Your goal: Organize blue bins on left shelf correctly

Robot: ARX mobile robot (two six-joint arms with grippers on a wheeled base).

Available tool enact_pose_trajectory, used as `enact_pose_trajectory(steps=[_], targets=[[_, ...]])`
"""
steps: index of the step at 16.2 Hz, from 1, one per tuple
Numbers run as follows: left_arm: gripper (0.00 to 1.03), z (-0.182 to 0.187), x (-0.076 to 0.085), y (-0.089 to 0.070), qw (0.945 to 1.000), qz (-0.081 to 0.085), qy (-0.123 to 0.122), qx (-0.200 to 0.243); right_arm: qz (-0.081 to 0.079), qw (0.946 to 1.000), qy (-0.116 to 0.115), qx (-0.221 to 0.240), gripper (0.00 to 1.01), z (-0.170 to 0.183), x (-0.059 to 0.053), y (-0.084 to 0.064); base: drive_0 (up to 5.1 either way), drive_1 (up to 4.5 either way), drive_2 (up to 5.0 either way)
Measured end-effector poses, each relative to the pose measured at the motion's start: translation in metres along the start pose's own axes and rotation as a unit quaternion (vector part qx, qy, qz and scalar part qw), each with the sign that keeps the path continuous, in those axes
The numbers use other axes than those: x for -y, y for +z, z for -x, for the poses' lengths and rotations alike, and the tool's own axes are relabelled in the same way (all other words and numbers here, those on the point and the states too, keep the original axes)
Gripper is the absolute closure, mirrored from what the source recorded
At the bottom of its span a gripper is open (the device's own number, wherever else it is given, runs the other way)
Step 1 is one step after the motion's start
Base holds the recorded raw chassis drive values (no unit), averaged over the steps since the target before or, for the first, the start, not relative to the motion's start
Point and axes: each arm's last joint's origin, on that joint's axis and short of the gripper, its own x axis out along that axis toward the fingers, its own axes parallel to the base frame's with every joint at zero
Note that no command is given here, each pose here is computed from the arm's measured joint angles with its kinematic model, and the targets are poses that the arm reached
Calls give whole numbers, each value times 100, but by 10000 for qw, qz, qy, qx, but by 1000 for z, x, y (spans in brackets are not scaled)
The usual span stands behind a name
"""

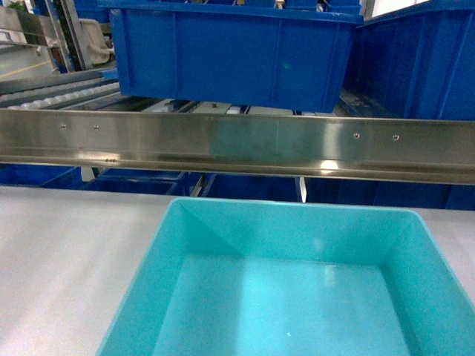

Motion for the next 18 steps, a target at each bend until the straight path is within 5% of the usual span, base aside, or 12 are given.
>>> enact_pose_trajectory(steps=[2, 4, 8, 10, 13, 15, 18], targets=[[5, -34, 8, 12, 9993, -136, -252, -221, -16, 9991, 142, -411, 3, -26, -3, 4, 0, 0, 0], [5, -60, 14, 0, 9935, -203, -439, -1029, 10, 9942, 393, -1000, 3, -52, -8, 3, 0, 0, 0], [5, -107, 30, 0, 9806, -146, -751, -1803, -175, 9811, 601, -1833, 3, -97, -10, 8, 0, 0, 0], [5, -117, 36, -7, 9712, 48, -911, -2201, -178, 9725, 652, -2227, 3, -105, -11, -2, 0, 0, 0], [5, -122, 43, -23, 9597, 216, -779, -2692, -230, 9549, 790, -2853, 3, -109, -11, -24, 0, 0, 0], [5, -125, 53, -35, 9488, 468, -868, -3002, -257, 9476, 697, -3108, 3, -113, -9, -38, 0, 0, 0], [5, -127, 65, -60, 9389, 466, -597, -3359, -274, 9409, 544, -3333, 3, -117, -1, -57, 0, 0, 0]])
